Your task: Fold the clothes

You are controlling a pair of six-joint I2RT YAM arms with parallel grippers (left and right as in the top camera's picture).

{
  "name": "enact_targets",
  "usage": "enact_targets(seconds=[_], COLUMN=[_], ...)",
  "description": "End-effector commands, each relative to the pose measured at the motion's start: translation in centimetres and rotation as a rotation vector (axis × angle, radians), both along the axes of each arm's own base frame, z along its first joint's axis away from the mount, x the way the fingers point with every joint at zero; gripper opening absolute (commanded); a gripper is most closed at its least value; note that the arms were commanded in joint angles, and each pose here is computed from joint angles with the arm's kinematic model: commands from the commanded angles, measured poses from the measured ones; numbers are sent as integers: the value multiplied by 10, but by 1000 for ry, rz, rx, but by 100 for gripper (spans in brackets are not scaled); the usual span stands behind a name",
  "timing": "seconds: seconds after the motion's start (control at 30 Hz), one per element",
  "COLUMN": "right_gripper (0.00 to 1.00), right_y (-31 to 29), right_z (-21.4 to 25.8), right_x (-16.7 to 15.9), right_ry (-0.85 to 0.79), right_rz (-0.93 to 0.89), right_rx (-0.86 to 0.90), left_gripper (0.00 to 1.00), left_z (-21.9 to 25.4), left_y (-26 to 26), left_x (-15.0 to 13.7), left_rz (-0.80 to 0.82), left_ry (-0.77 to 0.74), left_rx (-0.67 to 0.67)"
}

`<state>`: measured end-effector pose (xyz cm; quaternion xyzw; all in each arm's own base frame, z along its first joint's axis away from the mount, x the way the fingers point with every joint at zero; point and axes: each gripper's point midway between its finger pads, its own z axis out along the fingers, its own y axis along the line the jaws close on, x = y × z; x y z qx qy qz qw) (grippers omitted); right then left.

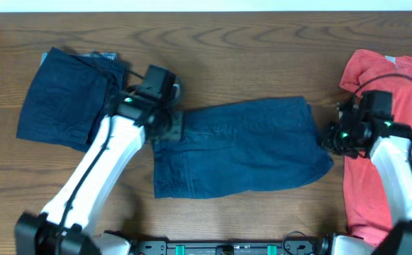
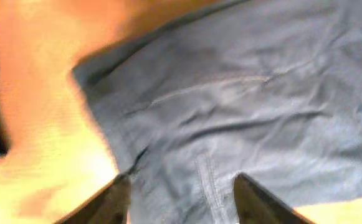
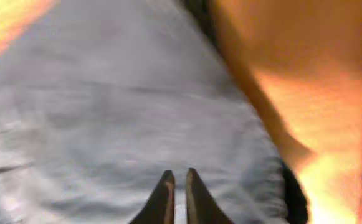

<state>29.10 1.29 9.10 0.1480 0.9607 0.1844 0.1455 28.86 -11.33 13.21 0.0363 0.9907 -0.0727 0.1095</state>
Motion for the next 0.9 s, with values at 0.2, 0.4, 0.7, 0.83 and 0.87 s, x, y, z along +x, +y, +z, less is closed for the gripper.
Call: enact_targets(seconds=[0.2,0.4,0.7,0.83,0.87], right_gripper=[7,4,1,1,1], right_y=[90,114,60,43,38], right_z=[-5,-60,-127,-133,-134], right_x=[-20,-36,-25,-27,-27], right_ry=[-37,67,223,255,257], right_rz=[338,371,104,51,38], right_rx=[115,56,-97,-122,-135], left_gripper=[78,86,88,88,88], left_z=[-30,-50,-97,-120,-126], left_y=[63,43,44,44,43], left_x=[-12,-24,-31,-33,-34], left_rz=[198,90,82,75,76], left_ry=[128,242,373,411,420], left_rx=[75,-133,-115,-110,-112])
